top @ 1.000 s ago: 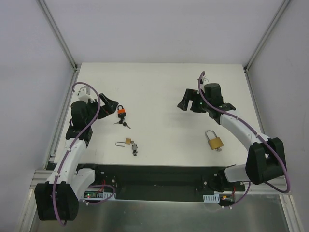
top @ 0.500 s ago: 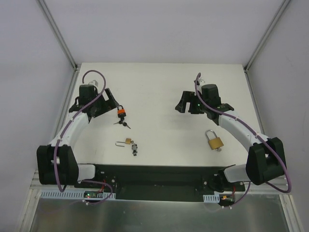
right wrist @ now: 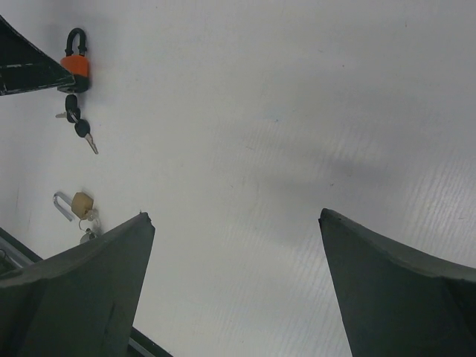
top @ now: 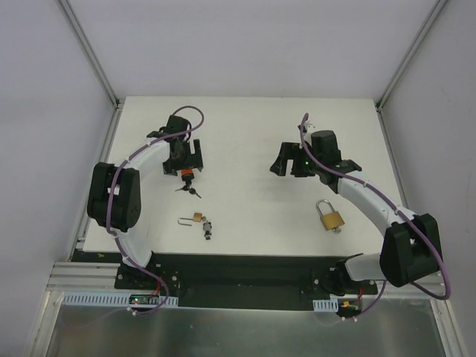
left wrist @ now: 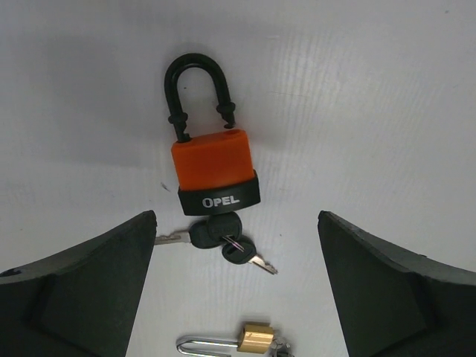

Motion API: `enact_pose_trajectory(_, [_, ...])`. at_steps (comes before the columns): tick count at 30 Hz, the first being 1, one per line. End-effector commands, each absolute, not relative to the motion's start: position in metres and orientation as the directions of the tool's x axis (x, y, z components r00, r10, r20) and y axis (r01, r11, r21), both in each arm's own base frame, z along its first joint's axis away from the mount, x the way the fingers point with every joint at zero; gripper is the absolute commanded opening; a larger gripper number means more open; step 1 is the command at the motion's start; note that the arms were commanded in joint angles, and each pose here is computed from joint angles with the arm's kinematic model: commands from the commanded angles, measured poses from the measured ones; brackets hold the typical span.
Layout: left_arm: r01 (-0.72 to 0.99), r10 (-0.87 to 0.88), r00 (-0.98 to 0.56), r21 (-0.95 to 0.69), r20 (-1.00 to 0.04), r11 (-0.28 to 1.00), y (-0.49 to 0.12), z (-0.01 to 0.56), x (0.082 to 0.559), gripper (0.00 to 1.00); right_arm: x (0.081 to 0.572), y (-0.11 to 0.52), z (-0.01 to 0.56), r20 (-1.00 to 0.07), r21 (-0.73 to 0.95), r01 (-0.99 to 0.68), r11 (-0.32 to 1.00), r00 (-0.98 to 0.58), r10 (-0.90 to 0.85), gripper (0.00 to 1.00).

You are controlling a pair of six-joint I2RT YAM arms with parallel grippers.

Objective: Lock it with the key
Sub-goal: Pick up the lock from the center of the board.

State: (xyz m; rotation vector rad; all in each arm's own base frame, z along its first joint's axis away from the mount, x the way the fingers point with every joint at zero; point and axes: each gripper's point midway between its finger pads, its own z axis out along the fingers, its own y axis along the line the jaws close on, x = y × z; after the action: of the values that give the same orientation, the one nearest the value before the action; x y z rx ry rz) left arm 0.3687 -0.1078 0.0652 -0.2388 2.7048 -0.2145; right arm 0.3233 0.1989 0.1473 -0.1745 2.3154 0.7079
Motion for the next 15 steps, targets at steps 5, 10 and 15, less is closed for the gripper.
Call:
enact_pose_trajectory(5, [-0.165, -0.183, -0.922, -0.081, -0.342, 0.983, -0.089, 0.052, 0.362, 0.86, 0.310, 0.207, 0.159, -0.678, 0.450, -0.387, 0.805, -0.735, 0.025, 0.96])
enact_pose_trajectory(10, [-0.165, -0.179, -0.924, -0.070, -0.339, 0.984, -0.088, 0.049, 0.364, 0.85, 0.309, 0.210, 0.158, -0.674, 0.451, -0.397, 0.799, -0.739, 0.014, 0.96])
enact_pose_trajectory(15, [-0.149, -0.164, -0.934, -0.070, -0.317, 0.986, -0.092, 0.039, 0.373, 0.80, 0.311, 0.212, 0.159, -0.672, 0.450, -0.394, 0.801, -0.740, 0.013, 0.96])
